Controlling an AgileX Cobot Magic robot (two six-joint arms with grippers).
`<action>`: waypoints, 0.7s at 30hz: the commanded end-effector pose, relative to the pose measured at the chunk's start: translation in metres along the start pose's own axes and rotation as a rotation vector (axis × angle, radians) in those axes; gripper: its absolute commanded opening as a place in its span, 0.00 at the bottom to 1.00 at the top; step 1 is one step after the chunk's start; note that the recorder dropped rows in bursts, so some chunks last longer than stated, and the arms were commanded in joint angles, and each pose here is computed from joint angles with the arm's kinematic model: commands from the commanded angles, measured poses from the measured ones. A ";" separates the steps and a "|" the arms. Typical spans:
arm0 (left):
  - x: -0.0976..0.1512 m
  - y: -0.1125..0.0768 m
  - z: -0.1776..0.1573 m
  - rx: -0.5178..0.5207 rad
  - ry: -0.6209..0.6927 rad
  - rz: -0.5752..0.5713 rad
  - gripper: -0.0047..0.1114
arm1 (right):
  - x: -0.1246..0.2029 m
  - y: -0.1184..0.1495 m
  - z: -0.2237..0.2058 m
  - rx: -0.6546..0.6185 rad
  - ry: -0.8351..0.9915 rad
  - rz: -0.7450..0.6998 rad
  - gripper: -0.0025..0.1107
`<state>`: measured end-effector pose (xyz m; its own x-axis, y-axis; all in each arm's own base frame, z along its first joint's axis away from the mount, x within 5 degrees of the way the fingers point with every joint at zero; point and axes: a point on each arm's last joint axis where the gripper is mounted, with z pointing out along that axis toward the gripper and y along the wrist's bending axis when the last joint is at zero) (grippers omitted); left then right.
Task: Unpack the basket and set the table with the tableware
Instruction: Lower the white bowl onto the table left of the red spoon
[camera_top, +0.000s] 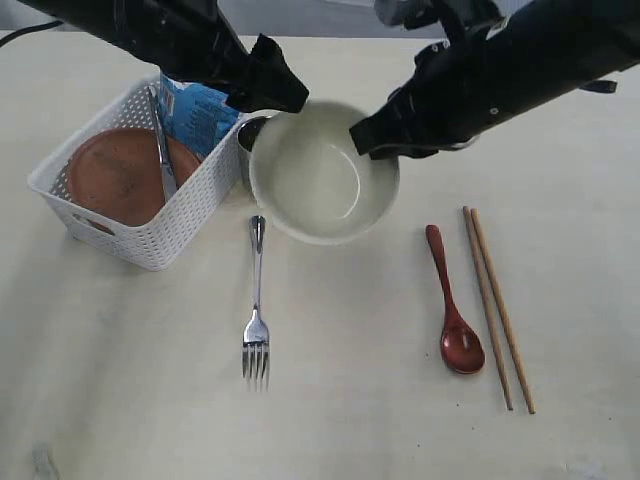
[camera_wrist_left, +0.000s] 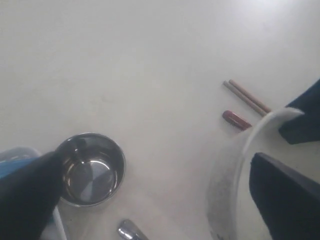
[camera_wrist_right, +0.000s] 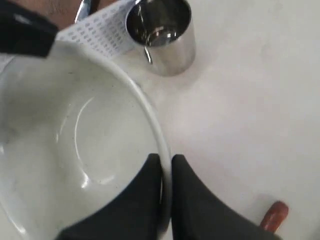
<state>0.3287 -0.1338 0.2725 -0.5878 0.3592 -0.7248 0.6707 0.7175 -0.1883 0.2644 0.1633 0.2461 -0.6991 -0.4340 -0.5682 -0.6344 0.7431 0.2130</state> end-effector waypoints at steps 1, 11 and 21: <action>-0.003 -0.001 -0.003 -0.006 -0.011 0.020 0.85 | 0.022 0.000 0.007 -0.021 0.084 0.016 0.02; -0.003 -0.001 -0.003 -0.006 -0.011 0.022 0.85 | 0.065 -0.001 0.021 -0.036 0.220 0.028 0.02; -0.003 -0.001 -0.003 -0.001 -0.007 0.030 0.85 | 0.084 -0.005 0.029 0.009 0.207 0.067 0.02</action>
<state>0.3287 -0.1338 0.2725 -0.5780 0.3697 -0.7275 0.6792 0.7121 -0.1777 0.2178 0.1379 0.1731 -0.7957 -0.4877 -0.3592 -0.5840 0.7750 0.2415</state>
